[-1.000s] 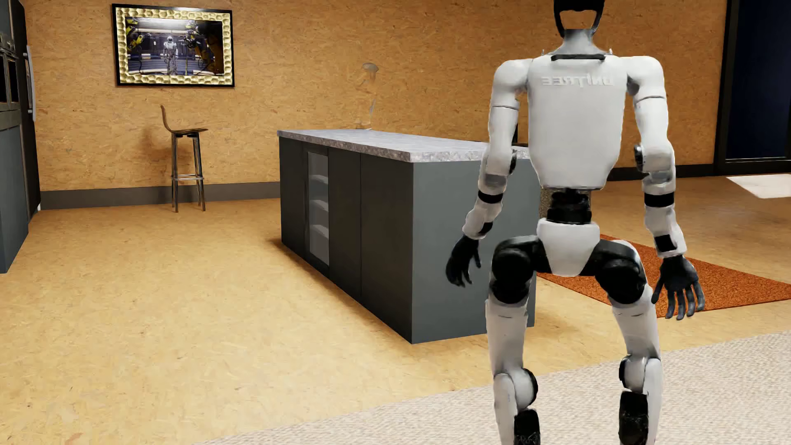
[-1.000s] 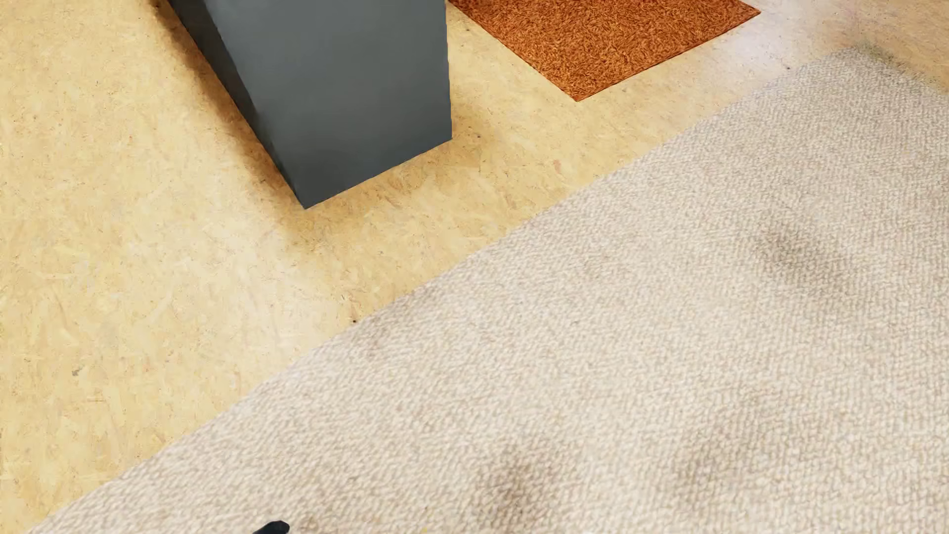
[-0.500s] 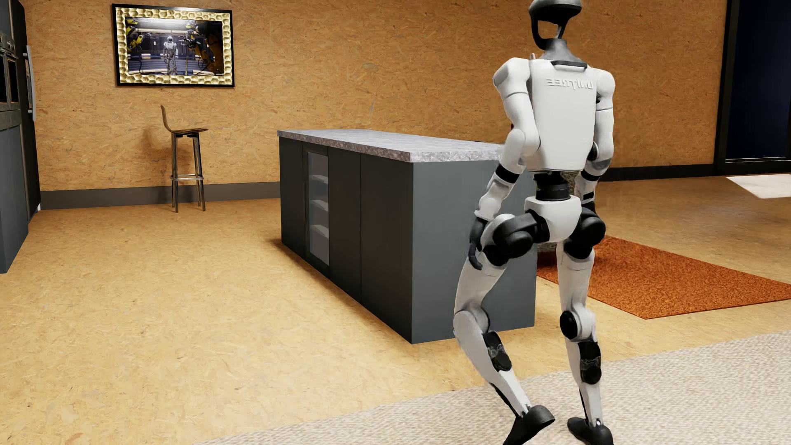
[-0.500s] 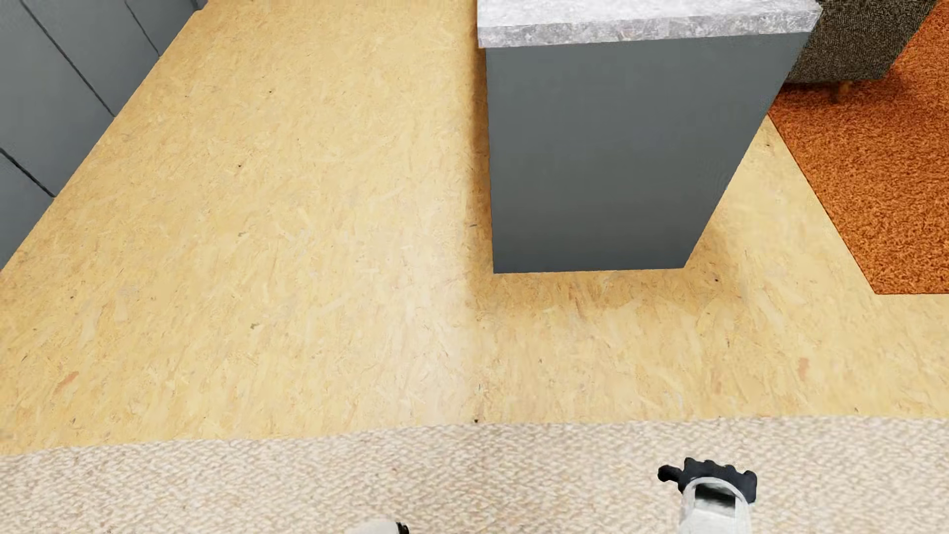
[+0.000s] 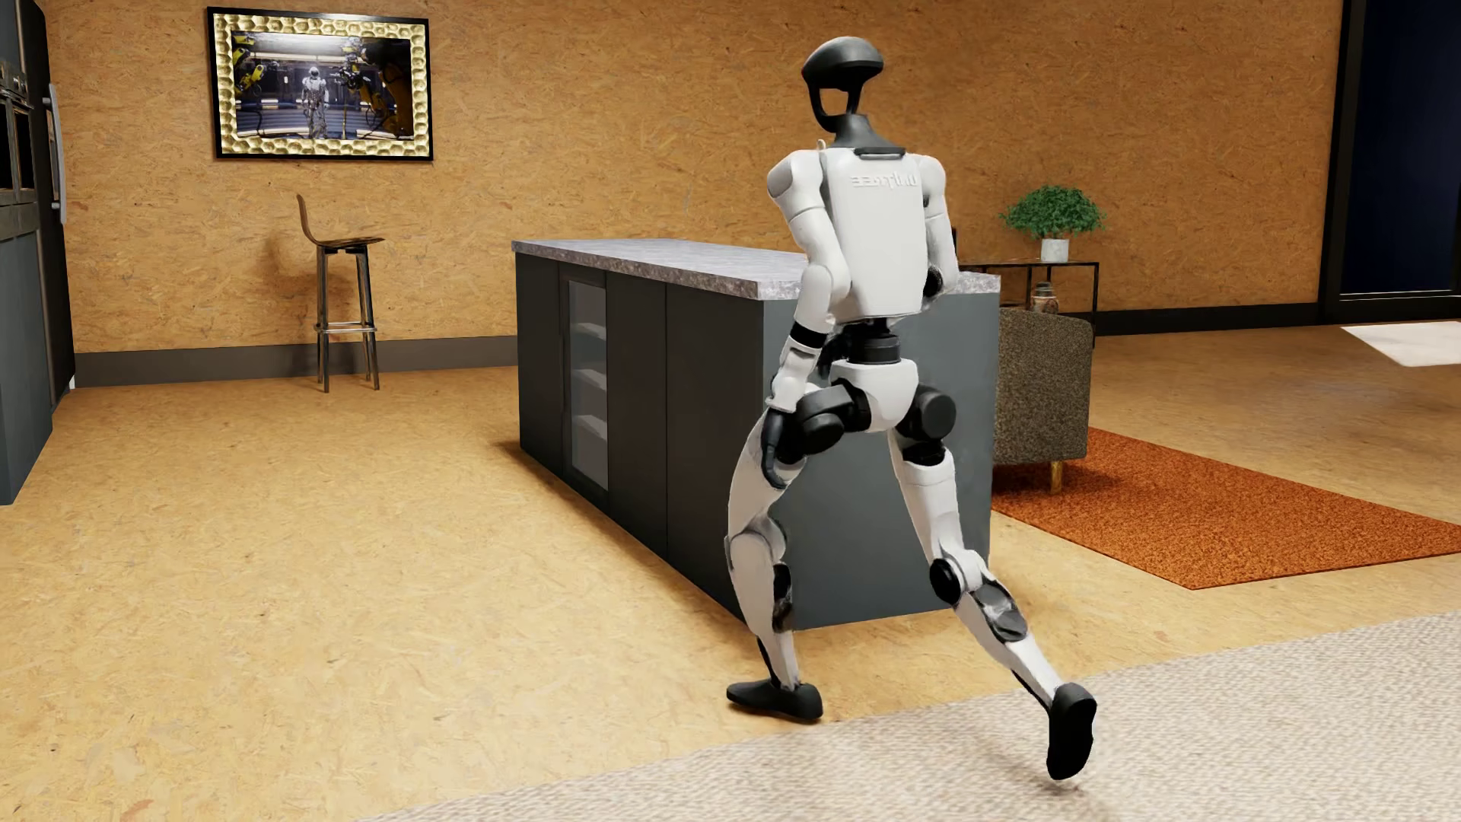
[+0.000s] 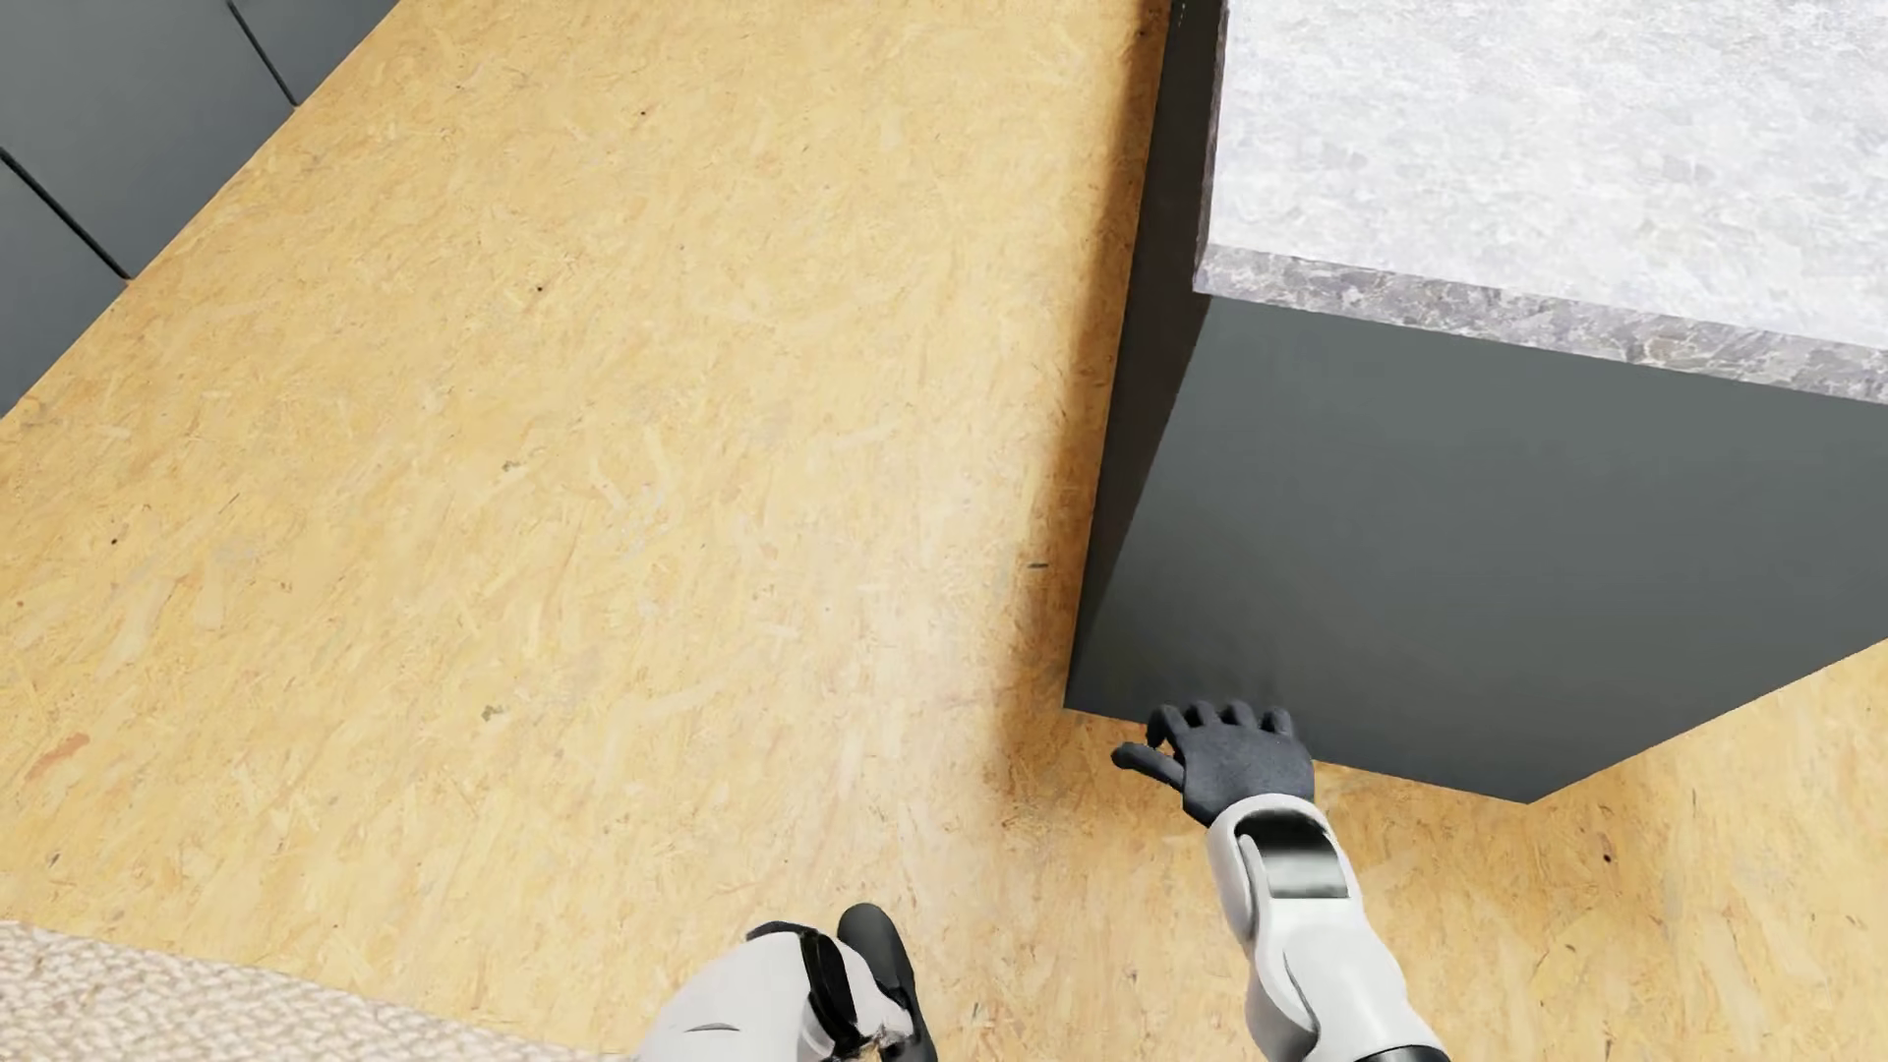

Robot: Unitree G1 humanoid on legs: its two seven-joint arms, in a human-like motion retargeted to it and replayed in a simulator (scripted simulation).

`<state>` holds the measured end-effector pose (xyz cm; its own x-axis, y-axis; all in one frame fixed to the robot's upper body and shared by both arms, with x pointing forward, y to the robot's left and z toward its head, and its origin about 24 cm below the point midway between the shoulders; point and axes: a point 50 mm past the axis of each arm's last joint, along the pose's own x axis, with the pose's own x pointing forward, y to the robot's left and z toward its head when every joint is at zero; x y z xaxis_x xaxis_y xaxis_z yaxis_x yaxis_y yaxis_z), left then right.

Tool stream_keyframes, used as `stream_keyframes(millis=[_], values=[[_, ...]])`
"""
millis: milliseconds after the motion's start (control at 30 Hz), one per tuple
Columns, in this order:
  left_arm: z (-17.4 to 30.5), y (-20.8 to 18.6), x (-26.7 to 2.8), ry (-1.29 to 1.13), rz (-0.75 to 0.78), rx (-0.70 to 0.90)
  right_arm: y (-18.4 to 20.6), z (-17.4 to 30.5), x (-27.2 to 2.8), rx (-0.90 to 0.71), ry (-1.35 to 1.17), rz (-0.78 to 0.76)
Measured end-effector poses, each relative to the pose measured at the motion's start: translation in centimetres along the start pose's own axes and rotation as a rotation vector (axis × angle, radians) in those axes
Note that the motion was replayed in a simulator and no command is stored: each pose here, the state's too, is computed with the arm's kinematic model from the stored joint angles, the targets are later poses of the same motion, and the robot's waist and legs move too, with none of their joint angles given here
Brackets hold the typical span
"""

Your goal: Avoid the counter

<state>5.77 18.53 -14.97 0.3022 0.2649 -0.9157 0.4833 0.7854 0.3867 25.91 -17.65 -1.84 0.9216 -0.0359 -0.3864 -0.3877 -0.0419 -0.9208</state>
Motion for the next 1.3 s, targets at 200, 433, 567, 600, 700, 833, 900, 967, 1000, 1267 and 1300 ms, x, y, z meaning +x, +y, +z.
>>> stream_keyframes(millis=[200,433,567,600,700,833,900,967,1000,1267,1300], values=[[8.2,5.3,-1.5,-0.367,0.225,0.029,19.1,-2.1,-10.2,0.027,0.347,0.912],[13.9,8.0,-2.8,-0.553,0.266,0.172,24.5,2.2,-21.7,0.31,0.295,1.142],[8.4,4.6,0.4,-0.242,0.101,0.328,22.7,1.3,-19.3,0.196,0.256,0.997],[6.2,3.3,1.0,-0.152,0.049,0.379,22.0,1.1,-18.8,0.276,0.334,0.905],[1.9,1.4,1.2,-0.004,-0.041,0.401,20.5,0.3,-16.0,0.659,0.637,0.71],[-1.3,1.0,-0.1,0.002,0.029,0.097,16.5,1.1,-6.7,-0.019,0.225,0.639],[-1.8,1.5,-0.6,-0.025,0.066,0.067,10.6,2.7,-1.6,-0.098,0.052,0.402],[-2.1,1.9,-0.9,-0.043,0.089,0.071,3.7,3.9,1.7,0.075,-0.015,0.158],[-2.3,1.9,-1.0,-0.035,0.087,0.058,0.2,4.4,2.6,0.15,-0.064,0.032],[-3.9,-1.3,-1.3,0.084,-0.023,-0.013,-3.7,4.1,0.6,0.145,-0.103,-0.208],[-4.3,-2.0,-1.2,0.13,-0.054,-0.047,-1.4,3.6,0.2,0.068,-0.05,-0.167]])
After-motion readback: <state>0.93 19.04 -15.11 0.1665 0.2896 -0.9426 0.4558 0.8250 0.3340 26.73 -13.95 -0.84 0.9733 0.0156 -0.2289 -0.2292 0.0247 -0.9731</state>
